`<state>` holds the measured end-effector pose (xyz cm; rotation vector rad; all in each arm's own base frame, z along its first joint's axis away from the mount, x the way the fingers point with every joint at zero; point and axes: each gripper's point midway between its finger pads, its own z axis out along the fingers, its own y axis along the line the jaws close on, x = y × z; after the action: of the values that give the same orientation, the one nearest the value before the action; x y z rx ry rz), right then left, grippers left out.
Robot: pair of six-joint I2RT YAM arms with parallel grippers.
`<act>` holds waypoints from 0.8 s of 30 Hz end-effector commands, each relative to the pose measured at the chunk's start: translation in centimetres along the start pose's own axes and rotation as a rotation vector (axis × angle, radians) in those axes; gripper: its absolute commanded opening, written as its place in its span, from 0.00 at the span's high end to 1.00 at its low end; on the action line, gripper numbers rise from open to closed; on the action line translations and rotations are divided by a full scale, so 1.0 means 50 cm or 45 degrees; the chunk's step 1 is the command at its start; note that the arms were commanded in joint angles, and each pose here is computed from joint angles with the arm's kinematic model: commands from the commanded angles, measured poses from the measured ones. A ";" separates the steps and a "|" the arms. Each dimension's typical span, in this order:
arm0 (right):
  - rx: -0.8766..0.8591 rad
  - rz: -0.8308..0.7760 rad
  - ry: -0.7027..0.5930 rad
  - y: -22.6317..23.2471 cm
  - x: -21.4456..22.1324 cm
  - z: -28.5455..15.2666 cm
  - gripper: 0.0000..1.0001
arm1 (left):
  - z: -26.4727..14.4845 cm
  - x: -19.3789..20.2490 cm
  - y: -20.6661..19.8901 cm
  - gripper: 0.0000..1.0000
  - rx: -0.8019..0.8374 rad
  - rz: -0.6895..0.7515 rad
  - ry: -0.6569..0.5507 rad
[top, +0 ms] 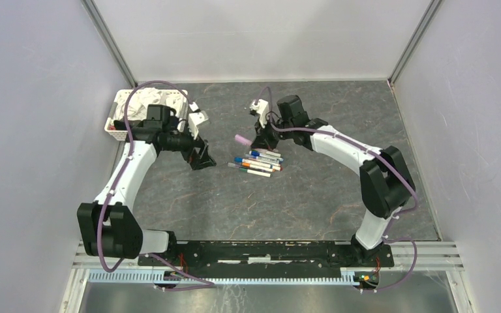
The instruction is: Open the pen caps
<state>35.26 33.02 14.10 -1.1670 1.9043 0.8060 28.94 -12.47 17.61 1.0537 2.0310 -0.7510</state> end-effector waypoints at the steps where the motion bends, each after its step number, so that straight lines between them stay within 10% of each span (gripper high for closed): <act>1: -0.412 -0.037 -0.074 0.176 -0.030 -0.014 1.00 | 0.016 -0.021 -0.064 0.00 0.181 0.195 -0.001; 12: -0.717 -0.083 -0.111 0.307 -0.080 -0.008 1.00 | 0.023 -0.011 -0.184 0.07 0.416 0.212 -0.014; 19: -0.726 -0.072 -0.106 0.307 -0.085 -0.004 1.00 | 0.009 0.011 -0.207 0.35 0.464 0.266 0.034; 24: -0.752 -0.057 -0.088 0.308 -0.088 -0.001 1.00 | 0.008 0.009 -0.213 0.74 0.472 0.305 0.030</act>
<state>22.01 40.10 18.11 -1.4816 1.6767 1.3922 20.70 -17.51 17.86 1.4325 1.8741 -1.0067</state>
